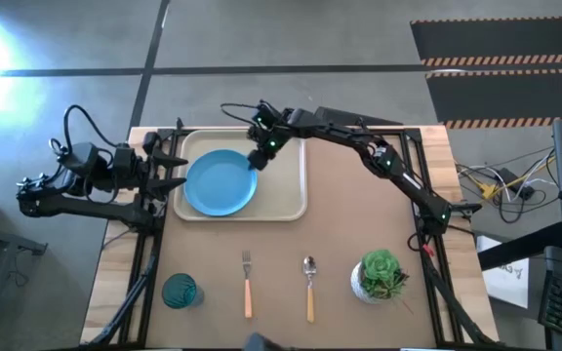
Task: Pick and place plate/cup/fork/spoon on tray
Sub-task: Put the orange spoon on the white serving tray to the right of the light blue plate
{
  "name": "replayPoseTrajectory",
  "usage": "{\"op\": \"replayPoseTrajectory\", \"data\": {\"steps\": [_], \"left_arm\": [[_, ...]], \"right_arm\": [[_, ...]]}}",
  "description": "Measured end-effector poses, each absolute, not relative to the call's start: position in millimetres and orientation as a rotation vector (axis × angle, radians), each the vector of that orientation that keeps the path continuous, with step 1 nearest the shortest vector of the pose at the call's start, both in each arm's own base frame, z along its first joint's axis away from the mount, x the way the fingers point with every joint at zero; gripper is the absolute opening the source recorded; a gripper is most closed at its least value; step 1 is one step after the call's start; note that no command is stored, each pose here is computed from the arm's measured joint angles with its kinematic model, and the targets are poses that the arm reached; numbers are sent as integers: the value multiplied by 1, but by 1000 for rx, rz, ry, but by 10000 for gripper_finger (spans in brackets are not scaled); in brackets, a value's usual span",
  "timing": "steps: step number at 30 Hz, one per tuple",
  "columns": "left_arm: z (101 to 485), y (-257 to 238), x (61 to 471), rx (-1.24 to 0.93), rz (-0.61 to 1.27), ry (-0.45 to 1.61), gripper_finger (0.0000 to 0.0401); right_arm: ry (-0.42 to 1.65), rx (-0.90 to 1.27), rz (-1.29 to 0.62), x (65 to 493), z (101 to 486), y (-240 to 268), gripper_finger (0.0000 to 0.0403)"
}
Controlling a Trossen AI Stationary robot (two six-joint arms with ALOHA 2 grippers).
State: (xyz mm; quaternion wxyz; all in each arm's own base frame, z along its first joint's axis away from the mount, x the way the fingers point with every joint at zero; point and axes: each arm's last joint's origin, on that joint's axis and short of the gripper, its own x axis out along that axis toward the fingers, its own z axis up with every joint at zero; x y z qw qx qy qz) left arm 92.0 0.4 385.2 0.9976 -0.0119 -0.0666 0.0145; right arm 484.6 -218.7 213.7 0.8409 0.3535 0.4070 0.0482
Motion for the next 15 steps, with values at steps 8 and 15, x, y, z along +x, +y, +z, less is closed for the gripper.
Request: {"op": "replayPoseTrajectory", "data": {"steps": [8, 15], "left_arm": [[385, 0, 92, -23, 28, -133, 185], [385, 0, 91, -24, 29, -136, 185]], "right_arm": [[1071, 708, 202, 461, 251, -168, 77], [1079, 616, 278, 450, 307, -104, 79]]}}
